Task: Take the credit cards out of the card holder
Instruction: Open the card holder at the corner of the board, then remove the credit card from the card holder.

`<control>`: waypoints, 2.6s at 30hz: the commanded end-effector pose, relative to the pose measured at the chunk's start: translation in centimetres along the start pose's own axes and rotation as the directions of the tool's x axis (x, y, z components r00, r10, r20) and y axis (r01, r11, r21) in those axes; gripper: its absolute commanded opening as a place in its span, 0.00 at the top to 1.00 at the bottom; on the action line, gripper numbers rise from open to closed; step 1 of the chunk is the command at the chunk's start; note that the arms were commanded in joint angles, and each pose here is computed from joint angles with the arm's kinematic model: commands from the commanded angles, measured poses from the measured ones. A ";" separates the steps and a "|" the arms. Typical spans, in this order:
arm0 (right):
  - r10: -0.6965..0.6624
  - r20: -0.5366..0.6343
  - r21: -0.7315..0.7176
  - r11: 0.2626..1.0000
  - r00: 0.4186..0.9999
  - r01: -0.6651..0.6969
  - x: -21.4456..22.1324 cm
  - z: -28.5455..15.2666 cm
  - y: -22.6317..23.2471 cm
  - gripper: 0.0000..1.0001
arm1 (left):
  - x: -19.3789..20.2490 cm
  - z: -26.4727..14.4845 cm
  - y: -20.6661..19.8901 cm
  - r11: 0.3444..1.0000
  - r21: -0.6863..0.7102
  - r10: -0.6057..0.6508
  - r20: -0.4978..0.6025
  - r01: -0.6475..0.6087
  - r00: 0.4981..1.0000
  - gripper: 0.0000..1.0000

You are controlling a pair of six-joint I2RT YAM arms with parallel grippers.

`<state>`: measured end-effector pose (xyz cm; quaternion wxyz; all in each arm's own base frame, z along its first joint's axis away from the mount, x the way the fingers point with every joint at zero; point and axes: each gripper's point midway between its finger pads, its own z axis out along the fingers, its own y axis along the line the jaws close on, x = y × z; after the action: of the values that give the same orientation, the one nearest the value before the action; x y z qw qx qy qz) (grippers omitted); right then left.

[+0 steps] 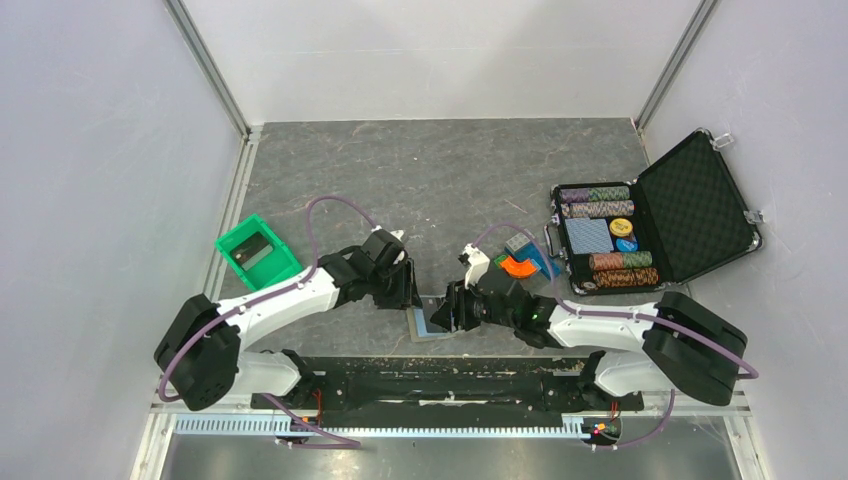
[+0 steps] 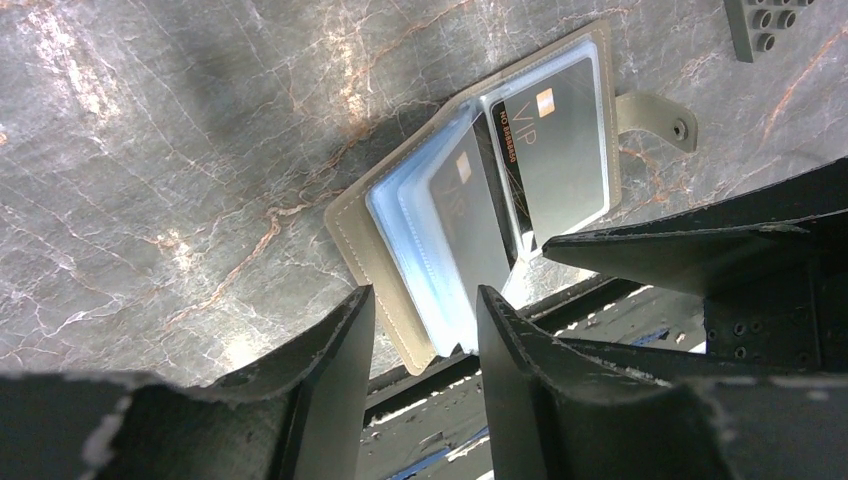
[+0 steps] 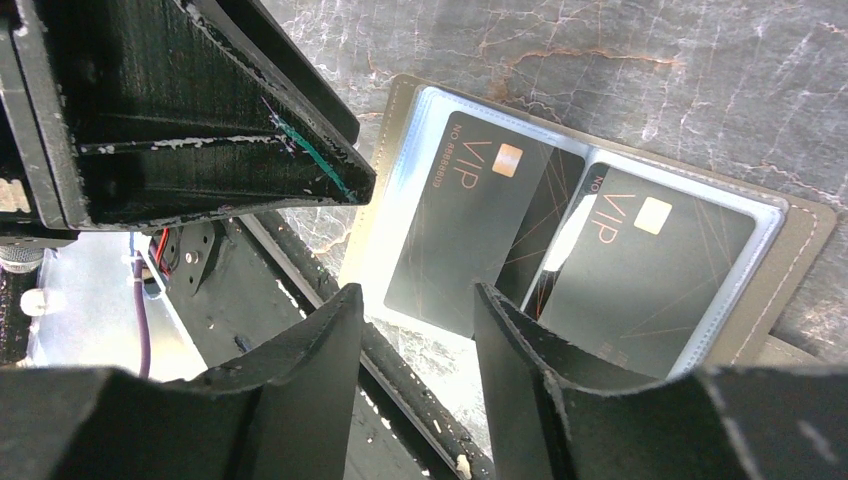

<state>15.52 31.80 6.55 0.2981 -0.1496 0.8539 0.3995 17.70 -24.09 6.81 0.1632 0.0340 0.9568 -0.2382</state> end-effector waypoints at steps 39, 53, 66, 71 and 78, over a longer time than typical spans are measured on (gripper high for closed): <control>0.079 -0.047 -0.047 0.996 0.996 -0.082 1.2 0.7 -2.6 0.54 | 3.6 4.2 3.6 0.999 -0.045 -0.001 -0.083 -0.003 0.997 0.80; 0.124 -0.062 -0.011 0.992 0.990 -0.125 1.7 1.4 -3.4 0.57 | 4.2 4.7 4.1 0.998 -0.056 -0.019 -0.102 0.013 0.995 0.79; 0.126 -0.026 0.011 0.992 0.992 -0.125 1.3 1.2 -3.8 0.99 | 4.6 4.8 4.9 0.995 -0.096 -0.029 -0.117 0.018 0.993 0.79; 0.116 0.001 0.031 0.993 0.993 -0.116 0.9 0.5 -4.2 1.00 | 4.7 4.9 5.1 0.994 -0.104 -0.037 -0.117 0.024 0.992 0.79; 0.088 0.032 0.103 0.991 0.996 -0.091 0.3 -1.0 -5.4 1.00 | 4.1 4.8 5.2 0.990 -0.139 -0.005 -0.131 -0.013 0.991 0.78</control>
<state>16.63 29.15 3.37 0.2668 -0.0929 0.8726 0.3985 16.15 -24.48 1.61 0.1108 0.0406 0.9622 -0.2454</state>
